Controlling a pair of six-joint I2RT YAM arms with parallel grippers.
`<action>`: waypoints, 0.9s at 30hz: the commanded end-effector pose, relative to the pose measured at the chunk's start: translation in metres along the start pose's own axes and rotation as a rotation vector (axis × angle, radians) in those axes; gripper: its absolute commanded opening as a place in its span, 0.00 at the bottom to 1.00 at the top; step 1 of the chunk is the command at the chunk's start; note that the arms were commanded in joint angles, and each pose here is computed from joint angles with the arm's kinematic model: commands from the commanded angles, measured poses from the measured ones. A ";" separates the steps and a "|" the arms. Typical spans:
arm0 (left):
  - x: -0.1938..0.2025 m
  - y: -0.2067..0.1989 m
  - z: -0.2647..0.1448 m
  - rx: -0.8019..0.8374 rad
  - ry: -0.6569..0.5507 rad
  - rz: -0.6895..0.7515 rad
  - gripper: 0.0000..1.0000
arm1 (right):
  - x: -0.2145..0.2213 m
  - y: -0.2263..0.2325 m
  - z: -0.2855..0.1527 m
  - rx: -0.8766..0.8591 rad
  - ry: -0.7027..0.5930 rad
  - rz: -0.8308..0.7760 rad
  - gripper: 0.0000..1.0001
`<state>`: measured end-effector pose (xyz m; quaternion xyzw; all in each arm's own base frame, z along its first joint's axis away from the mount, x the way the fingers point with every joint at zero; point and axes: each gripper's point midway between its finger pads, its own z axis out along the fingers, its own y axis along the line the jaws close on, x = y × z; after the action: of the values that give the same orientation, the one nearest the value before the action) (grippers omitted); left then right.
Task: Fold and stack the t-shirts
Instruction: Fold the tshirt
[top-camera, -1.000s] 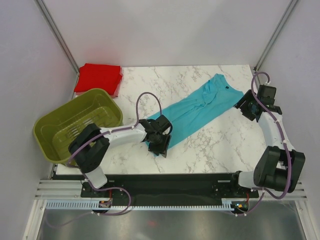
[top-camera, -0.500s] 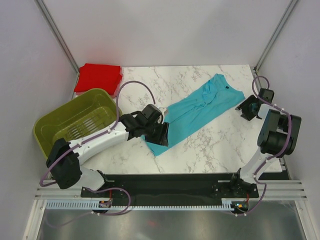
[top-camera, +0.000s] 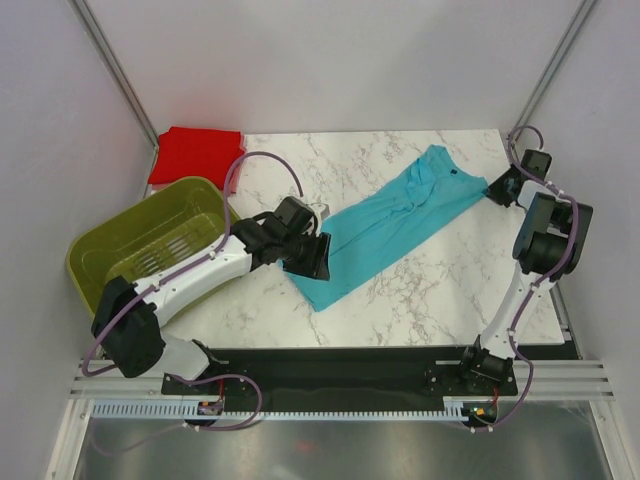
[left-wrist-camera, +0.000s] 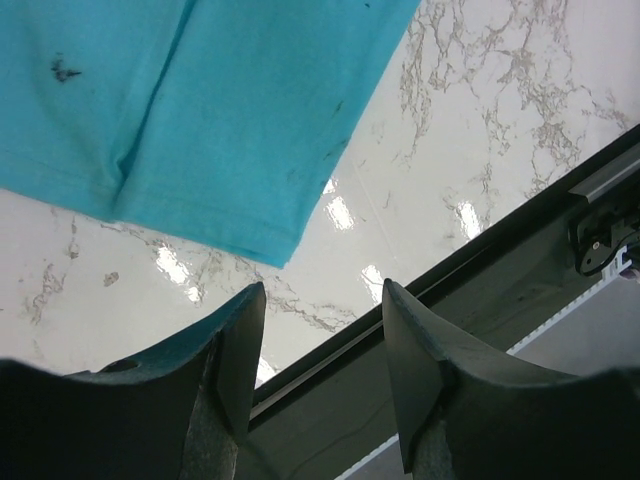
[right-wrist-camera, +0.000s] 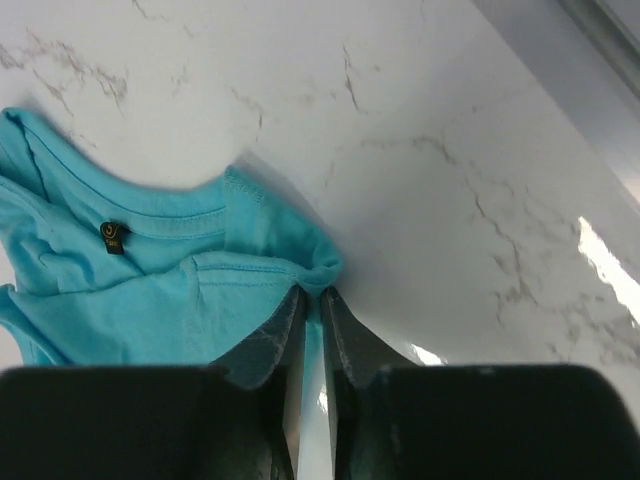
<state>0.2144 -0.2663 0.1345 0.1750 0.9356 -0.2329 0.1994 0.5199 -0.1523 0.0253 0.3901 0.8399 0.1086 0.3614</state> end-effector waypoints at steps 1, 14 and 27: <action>-0.018 -0.007 -0.010 0.032 -0.034 0.050 0.58 | -0.013 -0.005 0.018 0.022 -0.008 -0.040 0.17; -0.051 0.019 0.005 -0.023 -0.042 0.012 0.58 | -0.071 0.034 0.068 -0.064 -0.001 -0.015 0.30; -0.098 0.057 0.060 -0.004 0.026 -0.007 0.60 | -0.005 0.045 -0.103 0.032 0.059 0.128 0.52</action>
<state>0.3245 -0.2663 0.1119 0.1466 0.9473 -0.2160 0.1858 0.4979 -0.1363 0.0805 0.4447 0.8336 0.1224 0.3039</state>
